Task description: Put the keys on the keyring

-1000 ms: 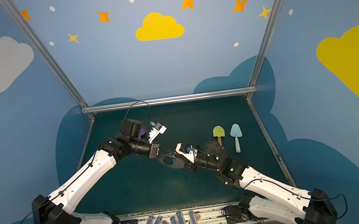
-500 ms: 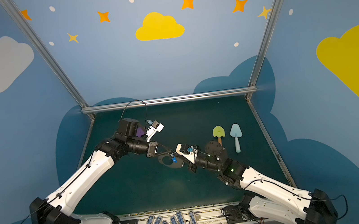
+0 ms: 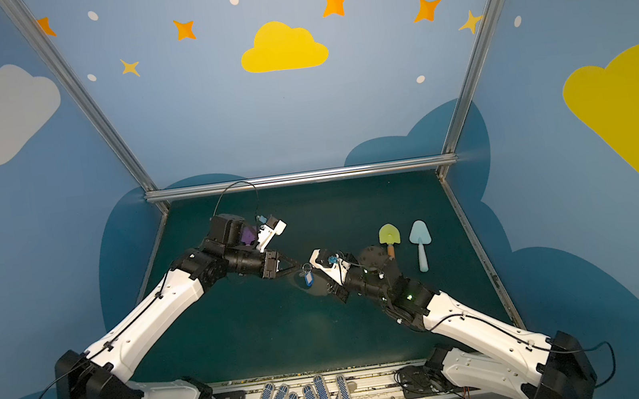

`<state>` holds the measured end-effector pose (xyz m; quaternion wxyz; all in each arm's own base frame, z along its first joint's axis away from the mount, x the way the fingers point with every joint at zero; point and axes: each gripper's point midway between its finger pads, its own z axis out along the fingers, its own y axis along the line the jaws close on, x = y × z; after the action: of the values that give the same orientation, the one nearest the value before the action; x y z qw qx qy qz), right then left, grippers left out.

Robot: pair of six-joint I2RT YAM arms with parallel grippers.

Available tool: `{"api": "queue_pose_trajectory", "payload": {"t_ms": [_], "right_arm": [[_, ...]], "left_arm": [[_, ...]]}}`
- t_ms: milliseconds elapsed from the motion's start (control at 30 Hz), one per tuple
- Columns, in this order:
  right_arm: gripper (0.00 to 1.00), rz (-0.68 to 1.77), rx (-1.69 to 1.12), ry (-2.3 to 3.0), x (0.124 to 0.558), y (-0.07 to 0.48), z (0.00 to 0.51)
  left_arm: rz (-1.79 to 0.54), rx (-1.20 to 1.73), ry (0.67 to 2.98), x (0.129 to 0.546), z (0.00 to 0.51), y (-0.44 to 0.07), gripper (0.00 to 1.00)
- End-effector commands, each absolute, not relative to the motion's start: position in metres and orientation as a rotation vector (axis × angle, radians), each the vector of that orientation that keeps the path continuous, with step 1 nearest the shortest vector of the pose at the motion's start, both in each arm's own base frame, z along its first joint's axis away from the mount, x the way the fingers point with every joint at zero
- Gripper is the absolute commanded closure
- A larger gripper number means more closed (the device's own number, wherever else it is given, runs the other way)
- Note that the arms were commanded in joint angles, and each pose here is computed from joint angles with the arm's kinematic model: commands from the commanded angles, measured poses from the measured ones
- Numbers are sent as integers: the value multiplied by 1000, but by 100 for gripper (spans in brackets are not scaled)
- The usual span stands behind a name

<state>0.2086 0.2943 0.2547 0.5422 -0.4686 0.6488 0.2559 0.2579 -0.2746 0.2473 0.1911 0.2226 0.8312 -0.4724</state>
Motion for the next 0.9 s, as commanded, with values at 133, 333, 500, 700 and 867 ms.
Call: {"api": "queue_pose_trajectory", "payload": {"t_ms": [133,333,500,700,867], "right_arm": [[100,603,-1025,1562,217,290,274],[100,691,-986,1527,211,285,295],[100,809,-972,1517,207,281,310],[100,959,-978,1472,197,280,324],[100,1036,-948,1454,199,278,333]], "left_arm": [[-1129,361,2323,276,235,-246,53],[-1225,305,2195,273,225,-247,47],[-1219,255,2027,275,236,-238,35],[-1199,408,1923,265,249,-243,32],[-1269,511,1849,252,261,-256,29]]}}
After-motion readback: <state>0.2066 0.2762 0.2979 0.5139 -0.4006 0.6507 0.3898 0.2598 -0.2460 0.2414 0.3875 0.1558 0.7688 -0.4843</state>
